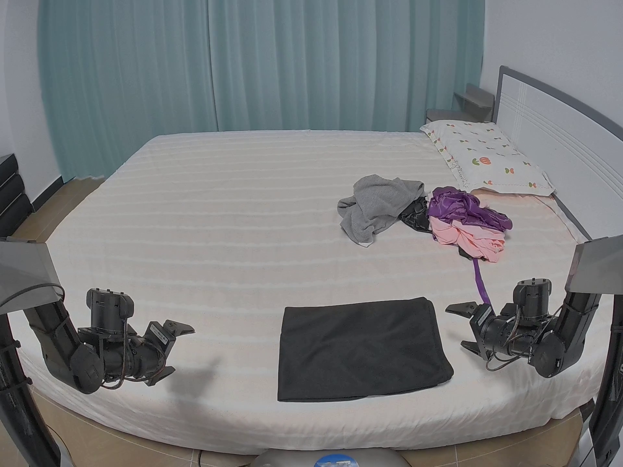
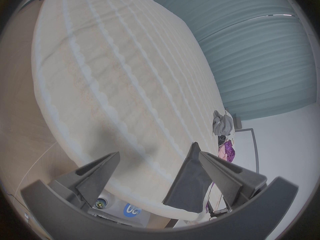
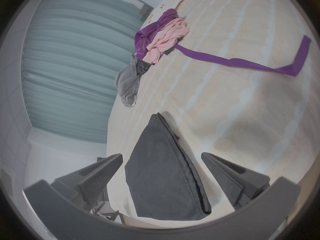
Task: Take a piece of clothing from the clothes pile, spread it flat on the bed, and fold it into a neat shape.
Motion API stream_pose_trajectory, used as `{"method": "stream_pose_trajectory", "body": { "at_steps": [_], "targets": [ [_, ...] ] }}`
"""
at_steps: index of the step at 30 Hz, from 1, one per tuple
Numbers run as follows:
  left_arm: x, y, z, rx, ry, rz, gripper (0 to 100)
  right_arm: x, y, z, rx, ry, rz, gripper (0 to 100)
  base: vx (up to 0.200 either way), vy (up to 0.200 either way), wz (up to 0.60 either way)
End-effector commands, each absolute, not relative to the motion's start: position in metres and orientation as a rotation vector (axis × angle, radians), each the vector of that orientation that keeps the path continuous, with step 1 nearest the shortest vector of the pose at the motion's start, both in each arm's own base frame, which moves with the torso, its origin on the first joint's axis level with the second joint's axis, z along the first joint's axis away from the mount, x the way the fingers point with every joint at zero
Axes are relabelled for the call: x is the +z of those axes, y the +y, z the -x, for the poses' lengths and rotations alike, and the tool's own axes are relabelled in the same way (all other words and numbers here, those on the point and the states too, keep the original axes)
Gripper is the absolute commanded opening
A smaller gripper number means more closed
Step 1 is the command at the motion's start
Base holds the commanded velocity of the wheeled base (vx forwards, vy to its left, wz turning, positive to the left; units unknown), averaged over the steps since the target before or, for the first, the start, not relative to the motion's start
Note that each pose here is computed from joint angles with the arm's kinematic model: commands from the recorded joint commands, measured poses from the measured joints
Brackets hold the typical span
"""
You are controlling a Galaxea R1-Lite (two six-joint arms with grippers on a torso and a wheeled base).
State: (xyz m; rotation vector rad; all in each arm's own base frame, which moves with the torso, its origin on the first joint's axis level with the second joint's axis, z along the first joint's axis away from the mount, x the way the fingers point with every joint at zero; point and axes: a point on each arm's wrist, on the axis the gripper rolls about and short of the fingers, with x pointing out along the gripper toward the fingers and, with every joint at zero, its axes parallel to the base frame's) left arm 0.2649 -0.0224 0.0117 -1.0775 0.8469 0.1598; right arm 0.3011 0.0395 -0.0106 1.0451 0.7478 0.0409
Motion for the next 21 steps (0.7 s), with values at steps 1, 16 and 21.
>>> {"method": "stream_pose_trajectory", "body": {
  "at_steps": [1,16,21],
  "targets": [
    [0.016,-0.026,-0.264,0.14,0.841,1.075,100,-0.011,0.039,-0.302,0.039,0.746,-1.061,100,0.0,-0.2,0.0],
    [0.023,-0.051,-0.28,0.062,0.823,1.036,100,-0.013,0.039,-0.299,0.052,0.724,-1.062,100,0.0,-0.2,0.0],
    [0.025,-0.067,-0.283,0.007,0.825,1.001,100,-0.015,0.04,-0.299,0.053,0.731,-1.056,100,0.0,-0.2,0.0]
  ]
}}
